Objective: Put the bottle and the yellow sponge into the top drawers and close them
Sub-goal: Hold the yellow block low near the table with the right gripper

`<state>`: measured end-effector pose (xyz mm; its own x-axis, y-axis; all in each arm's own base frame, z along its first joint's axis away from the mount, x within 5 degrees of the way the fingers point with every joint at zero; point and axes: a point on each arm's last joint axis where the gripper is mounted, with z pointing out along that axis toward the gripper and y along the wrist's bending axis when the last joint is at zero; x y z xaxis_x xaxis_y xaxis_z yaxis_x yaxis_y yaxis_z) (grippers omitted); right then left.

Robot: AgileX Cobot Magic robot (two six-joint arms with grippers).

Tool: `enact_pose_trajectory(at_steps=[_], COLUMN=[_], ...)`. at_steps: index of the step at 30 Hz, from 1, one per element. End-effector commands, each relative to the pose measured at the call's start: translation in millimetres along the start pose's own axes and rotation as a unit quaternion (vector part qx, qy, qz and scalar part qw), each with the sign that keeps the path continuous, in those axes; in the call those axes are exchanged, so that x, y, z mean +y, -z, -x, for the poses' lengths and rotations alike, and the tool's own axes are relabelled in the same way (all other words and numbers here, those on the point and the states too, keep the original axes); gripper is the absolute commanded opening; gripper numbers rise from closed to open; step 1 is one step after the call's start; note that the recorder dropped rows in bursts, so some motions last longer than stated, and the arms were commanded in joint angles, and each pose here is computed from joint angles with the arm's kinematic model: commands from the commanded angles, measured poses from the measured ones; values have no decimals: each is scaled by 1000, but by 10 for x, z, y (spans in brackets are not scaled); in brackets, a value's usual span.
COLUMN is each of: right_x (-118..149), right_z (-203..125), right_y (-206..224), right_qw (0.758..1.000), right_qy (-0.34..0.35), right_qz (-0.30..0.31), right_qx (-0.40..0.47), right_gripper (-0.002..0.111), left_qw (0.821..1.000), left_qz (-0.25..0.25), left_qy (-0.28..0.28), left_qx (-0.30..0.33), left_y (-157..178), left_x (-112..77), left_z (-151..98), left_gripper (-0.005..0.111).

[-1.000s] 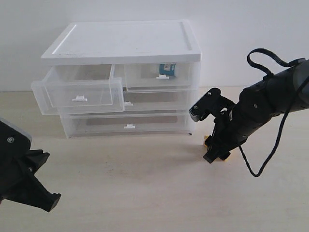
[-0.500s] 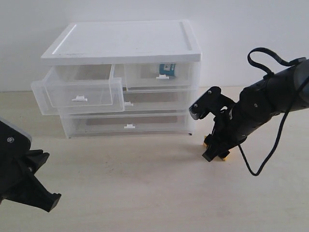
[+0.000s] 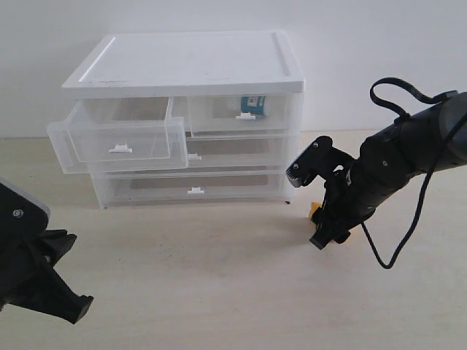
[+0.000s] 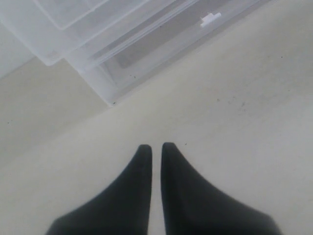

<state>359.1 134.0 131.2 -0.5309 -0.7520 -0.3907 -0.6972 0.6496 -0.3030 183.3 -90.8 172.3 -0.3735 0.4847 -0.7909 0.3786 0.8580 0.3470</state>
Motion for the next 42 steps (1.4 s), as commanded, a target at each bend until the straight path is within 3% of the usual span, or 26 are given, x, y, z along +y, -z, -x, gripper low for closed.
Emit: enact_pose_trajectory(at_steps=[1, 16, 23, 30, 33, 36, 42], right_x=[-14, -12, -8, -10, -12, -17, -33], right_z=[-14, -19, -31, -32, -33, -26, -13], right_y=[-10, -10, -10, -10, -10, -9, 1], right_qw=[1000, 1000, 1000, 1000, 1000, 1000, 1000], right_qy=[-4, -14, -15, -12, -7, -4, -7], right_qz=[0, 1, 4, 3, 1, 0, -2], right_qx=[4, 7, 13, 14, 14, 12, 16], right_gripper=[60, 60, 38, 36, 45, 64, 65], left_qw=[1000, 1000, 1000, 1000, 1000, 1000, 1000], left_qz=[0, 0, 0, -1, -1, -1, -2], left_qy=[4, 4, 4, 2, 2, 2, -2], left_qx=[-4, -4, -4, -5, -5, -5, -7], left_y=[2, 2, 2, 2, 2, 2, 2], left_x=[6, 6, 6, 5, 5, 5, 2], left_z=[19, 19, 19, 21, 21, 21, 24], left_gripper=[4, 4, 4, 4, 4, 4, 4])
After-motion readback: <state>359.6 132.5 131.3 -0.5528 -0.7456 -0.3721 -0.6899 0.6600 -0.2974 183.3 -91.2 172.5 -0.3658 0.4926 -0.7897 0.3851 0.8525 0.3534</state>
